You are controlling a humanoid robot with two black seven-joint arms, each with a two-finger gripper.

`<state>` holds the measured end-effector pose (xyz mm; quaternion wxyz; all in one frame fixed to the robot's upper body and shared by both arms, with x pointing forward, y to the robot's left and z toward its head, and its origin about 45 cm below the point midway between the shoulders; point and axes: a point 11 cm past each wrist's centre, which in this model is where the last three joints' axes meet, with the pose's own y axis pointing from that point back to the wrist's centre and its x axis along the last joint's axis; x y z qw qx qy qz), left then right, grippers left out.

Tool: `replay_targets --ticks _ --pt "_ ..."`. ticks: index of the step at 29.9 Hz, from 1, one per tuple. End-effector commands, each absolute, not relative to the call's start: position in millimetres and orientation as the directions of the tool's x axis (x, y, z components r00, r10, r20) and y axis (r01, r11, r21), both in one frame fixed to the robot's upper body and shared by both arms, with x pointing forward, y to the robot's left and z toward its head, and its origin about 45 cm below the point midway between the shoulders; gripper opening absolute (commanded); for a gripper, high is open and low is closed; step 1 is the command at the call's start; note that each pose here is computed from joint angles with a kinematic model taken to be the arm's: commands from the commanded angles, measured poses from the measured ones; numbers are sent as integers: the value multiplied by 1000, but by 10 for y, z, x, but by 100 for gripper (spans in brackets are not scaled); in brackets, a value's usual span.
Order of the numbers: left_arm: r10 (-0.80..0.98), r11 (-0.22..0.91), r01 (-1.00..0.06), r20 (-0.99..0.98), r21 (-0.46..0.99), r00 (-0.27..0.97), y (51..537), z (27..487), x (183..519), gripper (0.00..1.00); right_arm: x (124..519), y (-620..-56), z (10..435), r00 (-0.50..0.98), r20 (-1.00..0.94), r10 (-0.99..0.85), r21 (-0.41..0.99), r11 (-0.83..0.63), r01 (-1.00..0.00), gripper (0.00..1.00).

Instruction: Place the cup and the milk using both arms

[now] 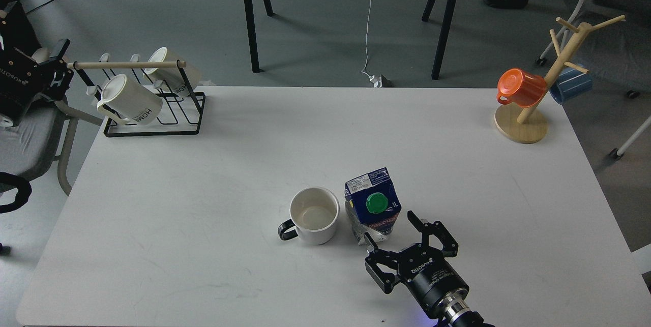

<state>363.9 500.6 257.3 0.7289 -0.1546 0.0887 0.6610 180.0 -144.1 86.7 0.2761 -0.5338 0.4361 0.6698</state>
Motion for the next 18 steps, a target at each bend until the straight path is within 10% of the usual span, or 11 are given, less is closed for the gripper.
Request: replay_targets --ticks 1,18 --pt "936 78 -991 -334 -108 111 5006 2574 3640 81 1723 -1501 869 -276 -956 -95 288 -466 -837 98" --pt "936 79 -991 -334 -106 111 5001 2563 3637 83 1089 -2575 1200 -146 -964 -223 241 -490 -838 99"
